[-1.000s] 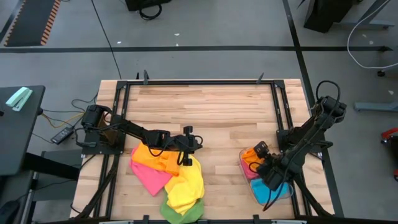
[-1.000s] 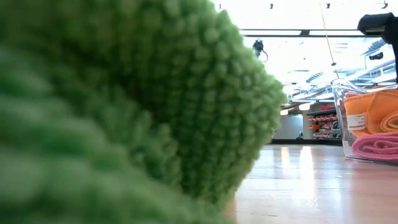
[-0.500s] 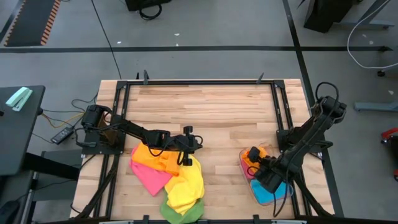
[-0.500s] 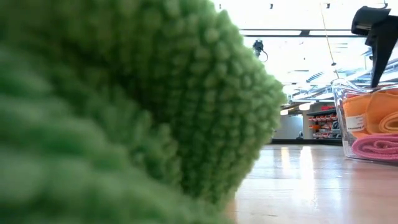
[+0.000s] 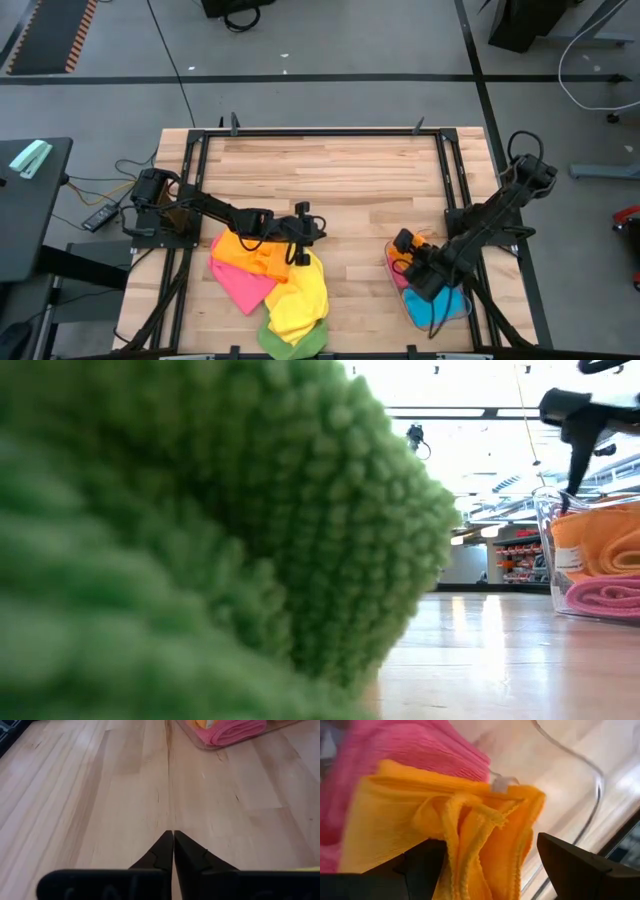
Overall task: Fold microfiber towels
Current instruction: Put the folded orange towel into the transparent bin
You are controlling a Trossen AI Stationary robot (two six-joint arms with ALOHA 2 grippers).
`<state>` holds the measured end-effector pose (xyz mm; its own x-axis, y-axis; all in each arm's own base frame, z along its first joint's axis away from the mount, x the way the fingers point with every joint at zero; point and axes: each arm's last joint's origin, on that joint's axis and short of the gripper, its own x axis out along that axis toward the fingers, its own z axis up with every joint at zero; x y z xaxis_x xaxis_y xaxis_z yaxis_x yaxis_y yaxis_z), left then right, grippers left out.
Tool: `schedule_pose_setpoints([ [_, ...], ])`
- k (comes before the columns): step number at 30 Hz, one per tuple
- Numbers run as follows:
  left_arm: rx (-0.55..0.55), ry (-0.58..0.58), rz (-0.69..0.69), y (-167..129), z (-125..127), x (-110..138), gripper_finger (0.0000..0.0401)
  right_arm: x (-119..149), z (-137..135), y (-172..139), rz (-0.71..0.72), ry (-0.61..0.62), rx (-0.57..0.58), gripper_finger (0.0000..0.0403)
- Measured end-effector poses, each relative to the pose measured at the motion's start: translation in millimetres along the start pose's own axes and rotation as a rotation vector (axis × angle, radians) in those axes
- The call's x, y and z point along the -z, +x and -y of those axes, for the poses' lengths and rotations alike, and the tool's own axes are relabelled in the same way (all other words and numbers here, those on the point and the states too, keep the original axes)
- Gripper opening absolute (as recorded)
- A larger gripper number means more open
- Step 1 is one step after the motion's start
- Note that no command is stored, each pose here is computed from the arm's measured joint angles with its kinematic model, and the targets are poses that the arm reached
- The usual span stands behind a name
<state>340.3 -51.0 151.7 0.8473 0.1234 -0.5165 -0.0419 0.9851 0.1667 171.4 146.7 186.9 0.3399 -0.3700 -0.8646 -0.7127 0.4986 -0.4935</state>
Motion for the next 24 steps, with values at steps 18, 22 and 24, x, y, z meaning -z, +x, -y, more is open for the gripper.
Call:
schedule_pose_setpoints([
  [18, -0.001, -0.009, 0.031, 0, 0, -3, 0.0024, 9, 14, 23, -0.039, 0.159, -0.109, 0.0323],
  [22, 0.003, -0.007, 0.032, 0, 1, -3, 0.0026, 9, 14, 23, -0.038, 0.15, -0.096, 0.0311],
  [24, 0.005, -0.007, 0.032, -1, 2, -3, 0.0024, 9, 15, 23, -0.04, 0.154, -0.09, 0.0291],
])
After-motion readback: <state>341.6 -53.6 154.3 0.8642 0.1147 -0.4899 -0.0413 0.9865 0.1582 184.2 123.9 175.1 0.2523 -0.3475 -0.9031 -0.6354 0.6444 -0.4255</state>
